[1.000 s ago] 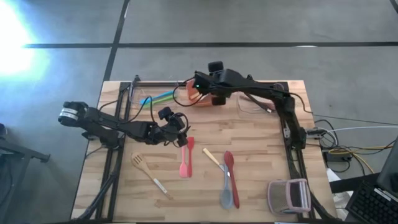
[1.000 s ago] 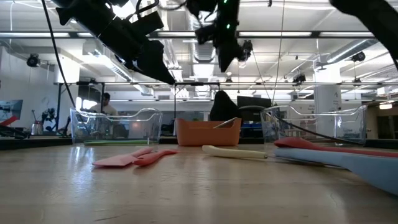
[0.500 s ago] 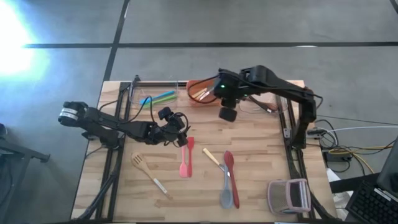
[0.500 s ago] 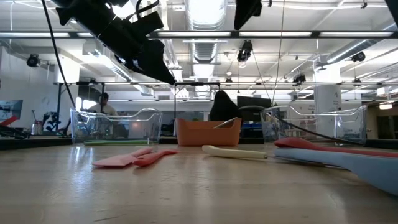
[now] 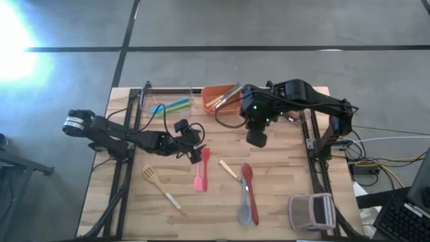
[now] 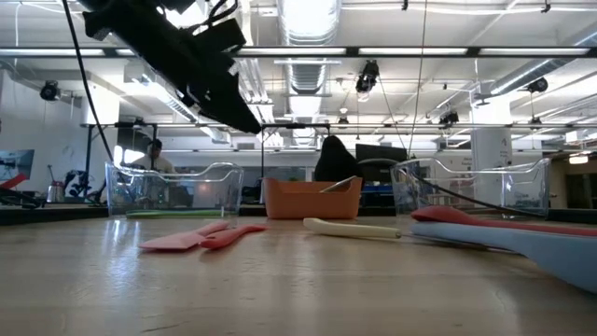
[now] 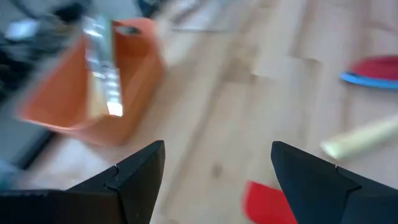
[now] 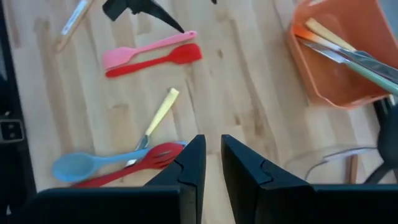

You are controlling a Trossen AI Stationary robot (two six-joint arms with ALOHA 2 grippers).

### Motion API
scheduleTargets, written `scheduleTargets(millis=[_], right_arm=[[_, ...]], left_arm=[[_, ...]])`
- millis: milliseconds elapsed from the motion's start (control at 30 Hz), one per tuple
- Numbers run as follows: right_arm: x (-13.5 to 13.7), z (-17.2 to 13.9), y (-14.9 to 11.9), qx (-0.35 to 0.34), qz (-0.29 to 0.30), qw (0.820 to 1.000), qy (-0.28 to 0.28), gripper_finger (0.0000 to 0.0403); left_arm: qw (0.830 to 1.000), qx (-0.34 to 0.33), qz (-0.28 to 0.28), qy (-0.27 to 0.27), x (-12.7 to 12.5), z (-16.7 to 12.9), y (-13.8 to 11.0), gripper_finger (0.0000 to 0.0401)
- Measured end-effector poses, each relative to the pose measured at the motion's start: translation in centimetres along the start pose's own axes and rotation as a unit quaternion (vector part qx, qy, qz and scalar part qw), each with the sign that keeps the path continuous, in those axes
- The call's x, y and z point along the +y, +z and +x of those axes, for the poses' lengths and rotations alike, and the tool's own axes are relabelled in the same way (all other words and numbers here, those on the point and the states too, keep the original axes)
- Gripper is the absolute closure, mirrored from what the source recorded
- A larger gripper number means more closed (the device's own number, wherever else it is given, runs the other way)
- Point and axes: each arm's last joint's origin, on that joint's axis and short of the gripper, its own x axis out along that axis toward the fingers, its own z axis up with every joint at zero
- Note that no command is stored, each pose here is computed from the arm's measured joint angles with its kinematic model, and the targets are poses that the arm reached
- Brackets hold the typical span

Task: Pick & Place Kitchen Items
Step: Put the pink spatula into the left transparent bin

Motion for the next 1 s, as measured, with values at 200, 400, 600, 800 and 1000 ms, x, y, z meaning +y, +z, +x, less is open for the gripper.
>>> scheduleTargets(millis=[200, 400, 600, 800, 1000], right_arm=[[1.8, -0.1, -0.5, 0.002, -0.031, 0.999, 0.013, 0.0359], [2.0, 0.2, -0.7, 0.008, -0.038, 0.999, 0.007, 0.036], [1.6, 1.3, -1.7, 0.031, -0.037, 0.998, -0.034, 0.0359], [0.8, 2.0, -4.9, 0.073, -0.01, 0.996, -0.049, 0.0359], [-0.3, 2.9, -8.4, 0.051, 0.024, 0.997, -0.045, 0.0366]], left_arm=[[0.994, 0.037, -0.031, -0.1, -0.3, -0.5, -0.3, 0.0105], [0.973, 0.111, -0.138, -0.147, -0.4, -1.0, -1.2, 0.0105], [0.942, 0.182, -0.255, -0.118, -0.1, -1.1, -2.2, 0.0105], [0.926, 0.208, -0.294, -0.114, -0.2, -1.3, -2.5, 0.0105], [0.916, 0.216, -0.319, -0.114, -0.2, -1.3, -2.5, 0.0105]])
